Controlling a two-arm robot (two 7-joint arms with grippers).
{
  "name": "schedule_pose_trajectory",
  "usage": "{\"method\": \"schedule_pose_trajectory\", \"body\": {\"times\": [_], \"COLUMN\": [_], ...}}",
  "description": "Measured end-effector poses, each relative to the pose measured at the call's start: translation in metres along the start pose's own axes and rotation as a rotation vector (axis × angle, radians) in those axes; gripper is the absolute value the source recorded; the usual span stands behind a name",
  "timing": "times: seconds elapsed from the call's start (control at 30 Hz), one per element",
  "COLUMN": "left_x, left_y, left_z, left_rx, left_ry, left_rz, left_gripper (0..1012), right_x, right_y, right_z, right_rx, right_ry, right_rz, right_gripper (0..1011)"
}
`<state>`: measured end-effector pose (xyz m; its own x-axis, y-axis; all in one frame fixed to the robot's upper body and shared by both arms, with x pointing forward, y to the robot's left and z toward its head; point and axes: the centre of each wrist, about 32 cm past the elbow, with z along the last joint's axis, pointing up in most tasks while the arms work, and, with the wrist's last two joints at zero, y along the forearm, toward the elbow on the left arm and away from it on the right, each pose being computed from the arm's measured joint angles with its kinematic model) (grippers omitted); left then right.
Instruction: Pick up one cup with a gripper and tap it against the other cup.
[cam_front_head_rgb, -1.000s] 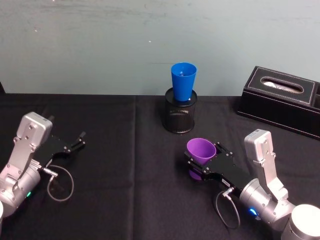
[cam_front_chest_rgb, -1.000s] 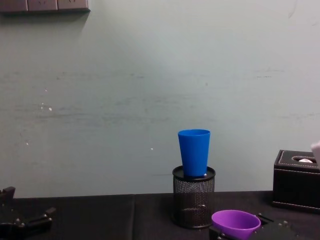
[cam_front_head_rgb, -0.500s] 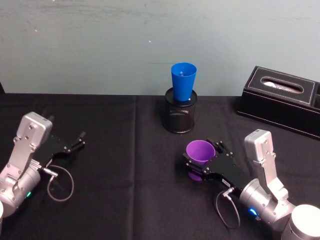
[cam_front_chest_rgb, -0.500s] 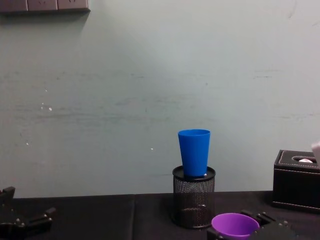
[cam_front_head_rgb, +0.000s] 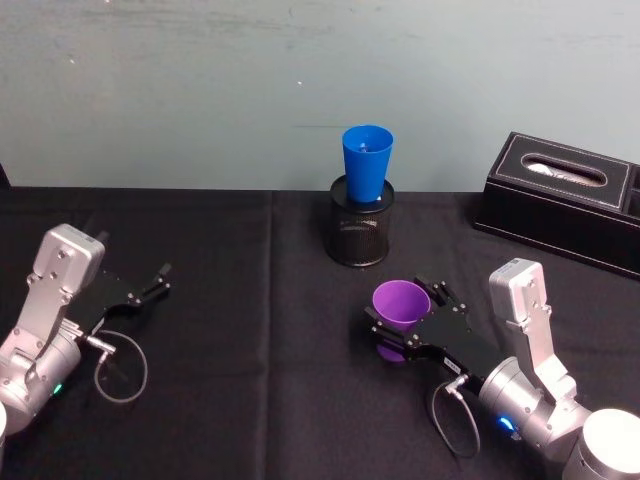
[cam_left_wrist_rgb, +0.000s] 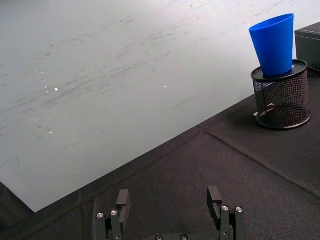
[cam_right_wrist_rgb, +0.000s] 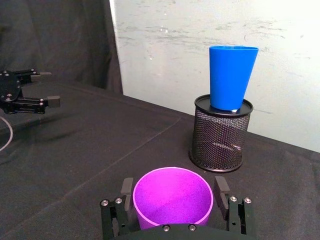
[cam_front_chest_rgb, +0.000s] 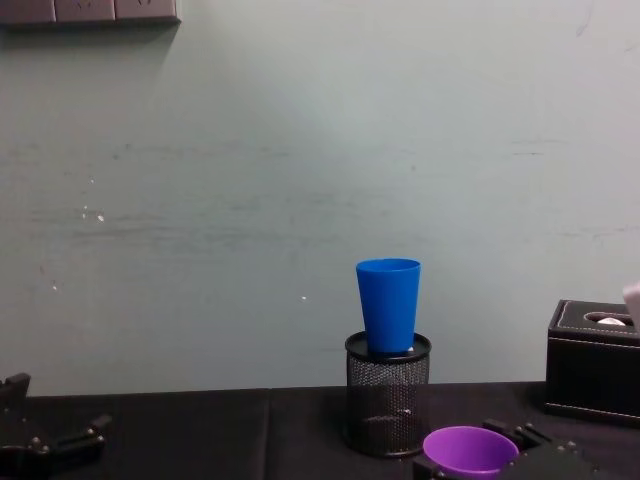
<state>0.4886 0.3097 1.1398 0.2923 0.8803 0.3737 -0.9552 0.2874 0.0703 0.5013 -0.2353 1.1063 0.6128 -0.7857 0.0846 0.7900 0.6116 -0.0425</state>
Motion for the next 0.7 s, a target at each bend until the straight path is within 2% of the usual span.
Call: {"method": "schedule_pose_trajectory", "body": {"times": [0.3, 0.7], "left_x": [0.0, 0.0], "left_y": [0.0, 0.0], "left_z": [0.0, 0.0], "left_rx": [0.0, 0.0], "left_ry": [0.0, 0.0], "left_rz": [0.0, 0.0], "left_gripper": [1011, 1011], "right_x": [0.0005, 0.003], "right_y": [-0.0006, -0.0016], "right_z": [0.0009, 0.0086], "right_rx": [0.006, 0.051], "right_ry": [0.004, 0.006], "right_rz": [0.001, 0.014], "right_gripper": [1003, 1003]}}
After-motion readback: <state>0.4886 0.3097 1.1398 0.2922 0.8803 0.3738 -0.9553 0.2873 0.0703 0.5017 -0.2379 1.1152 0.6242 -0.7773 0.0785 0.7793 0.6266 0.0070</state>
